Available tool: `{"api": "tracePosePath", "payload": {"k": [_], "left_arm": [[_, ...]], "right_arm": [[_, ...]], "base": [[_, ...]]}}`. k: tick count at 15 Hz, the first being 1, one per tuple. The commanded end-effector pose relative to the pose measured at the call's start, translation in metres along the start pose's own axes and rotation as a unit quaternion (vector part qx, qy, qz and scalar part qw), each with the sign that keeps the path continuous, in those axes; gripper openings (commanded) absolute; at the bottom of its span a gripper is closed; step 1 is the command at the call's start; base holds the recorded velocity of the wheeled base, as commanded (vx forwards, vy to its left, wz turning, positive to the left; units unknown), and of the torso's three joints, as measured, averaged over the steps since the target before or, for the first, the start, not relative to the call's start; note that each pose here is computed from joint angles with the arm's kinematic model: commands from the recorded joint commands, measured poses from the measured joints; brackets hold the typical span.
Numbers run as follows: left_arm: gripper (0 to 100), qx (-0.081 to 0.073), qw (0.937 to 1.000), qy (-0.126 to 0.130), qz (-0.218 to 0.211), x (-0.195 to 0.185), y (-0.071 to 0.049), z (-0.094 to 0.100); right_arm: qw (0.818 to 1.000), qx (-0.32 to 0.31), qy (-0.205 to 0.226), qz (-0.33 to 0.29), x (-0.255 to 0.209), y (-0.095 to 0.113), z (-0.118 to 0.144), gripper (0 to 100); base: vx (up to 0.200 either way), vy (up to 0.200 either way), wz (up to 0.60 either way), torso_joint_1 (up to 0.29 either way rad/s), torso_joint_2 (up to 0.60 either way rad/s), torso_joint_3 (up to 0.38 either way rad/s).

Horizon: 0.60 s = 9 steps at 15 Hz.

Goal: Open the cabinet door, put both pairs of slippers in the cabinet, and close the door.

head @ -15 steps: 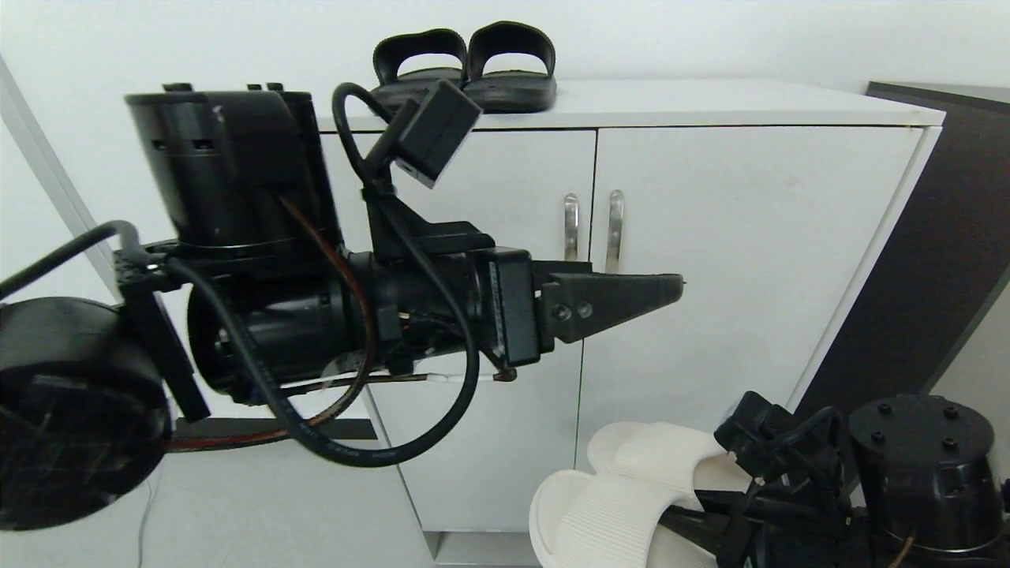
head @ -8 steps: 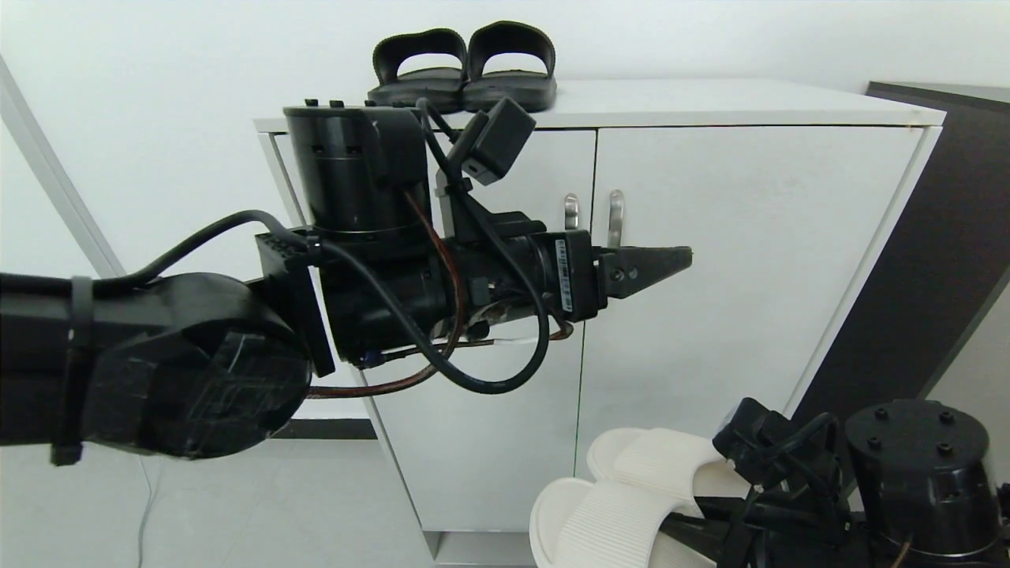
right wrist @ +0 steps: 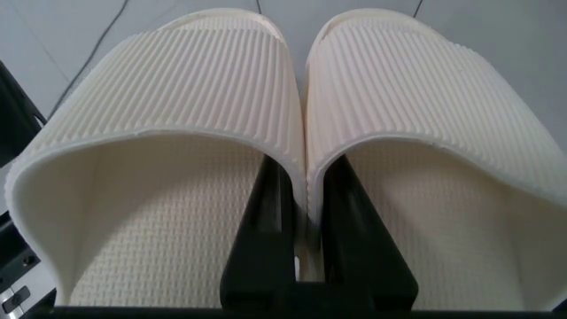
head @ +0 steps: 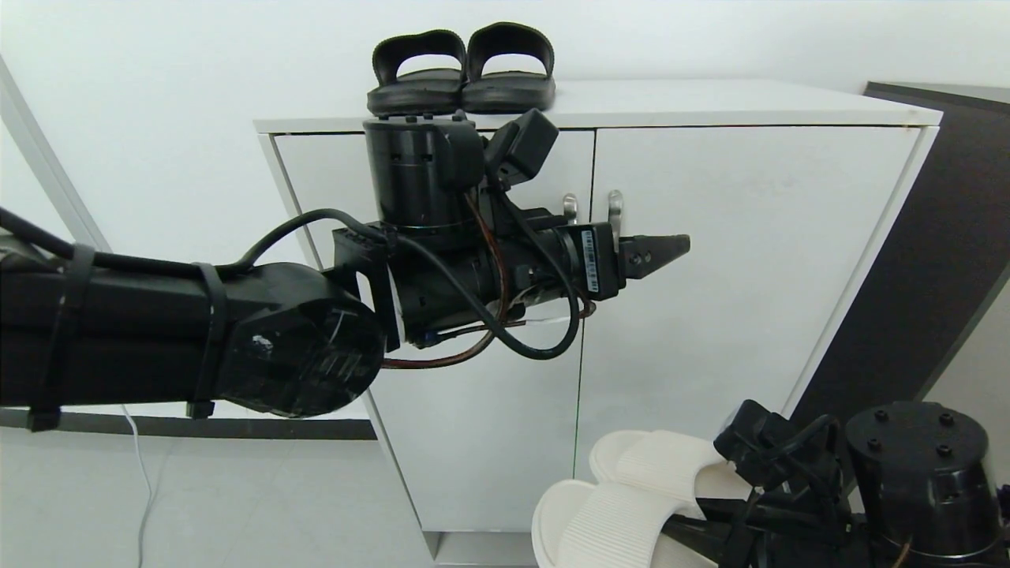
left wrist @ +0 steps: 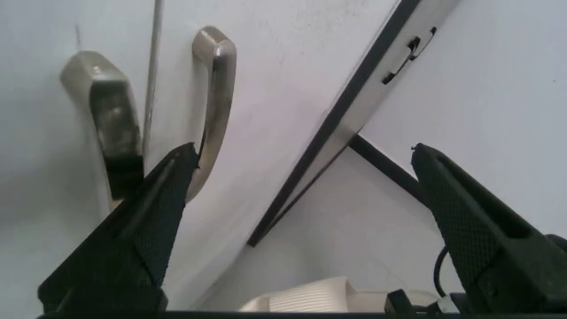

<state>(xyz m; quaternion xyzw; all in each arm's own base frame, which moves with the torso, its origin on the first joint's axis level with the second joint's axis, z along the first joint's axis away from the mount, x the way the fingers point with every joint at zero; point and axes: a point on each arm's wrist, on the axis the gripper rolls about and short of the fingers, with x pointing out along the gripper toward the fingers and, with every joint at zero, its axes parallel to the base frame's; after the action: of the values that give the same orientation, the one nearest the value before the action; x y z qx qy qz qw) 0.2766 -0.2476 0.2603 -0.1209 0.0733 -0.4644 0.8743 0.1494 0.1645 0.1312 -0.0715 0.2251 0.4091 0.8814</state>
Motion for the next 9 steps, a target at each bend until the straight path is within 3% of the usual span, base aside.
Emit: {"api": "tracePosePath", "payload": {"k": [1,4,5,9], "left_arm": [[100,-0.002,0.9999,0.005,0.011,0.0079,0.0078,-0.0063],[100,-0.003,0.9999,0.006,0.011,0.0142,0.0102,-0.0082],[0,-0.002,0.9999,0.005,0.011,0.0151,0.0104,-0.008],[0,-0.005,0.9999,0.006,0.011,0.0149,0.011,-0.0083]], "right_arm": [[1.0,0.001,0.002,-0.001,0.0007,-0.0004,-0.0006,0],[1.0,0.001,0.003,-0.001,0.0006,-0.0004,-0.001,0],[1.0,0.001,0.003,-0.001,0.0006,-0.0004,-0.001,0],[1.0,0.001,0.007,0.006,0.0003,-0.0002,-0.0033,0]], "base": [[0.0,0.0,0.0,0.0,0.0,0.0],[0.0,0.0,0.0,0.0,0.0,0.0],[0.0,0.0,0.0,0.0,0.0,0.0],[0.0,0.0,0.0,0.0,0.0,0.0]]}}
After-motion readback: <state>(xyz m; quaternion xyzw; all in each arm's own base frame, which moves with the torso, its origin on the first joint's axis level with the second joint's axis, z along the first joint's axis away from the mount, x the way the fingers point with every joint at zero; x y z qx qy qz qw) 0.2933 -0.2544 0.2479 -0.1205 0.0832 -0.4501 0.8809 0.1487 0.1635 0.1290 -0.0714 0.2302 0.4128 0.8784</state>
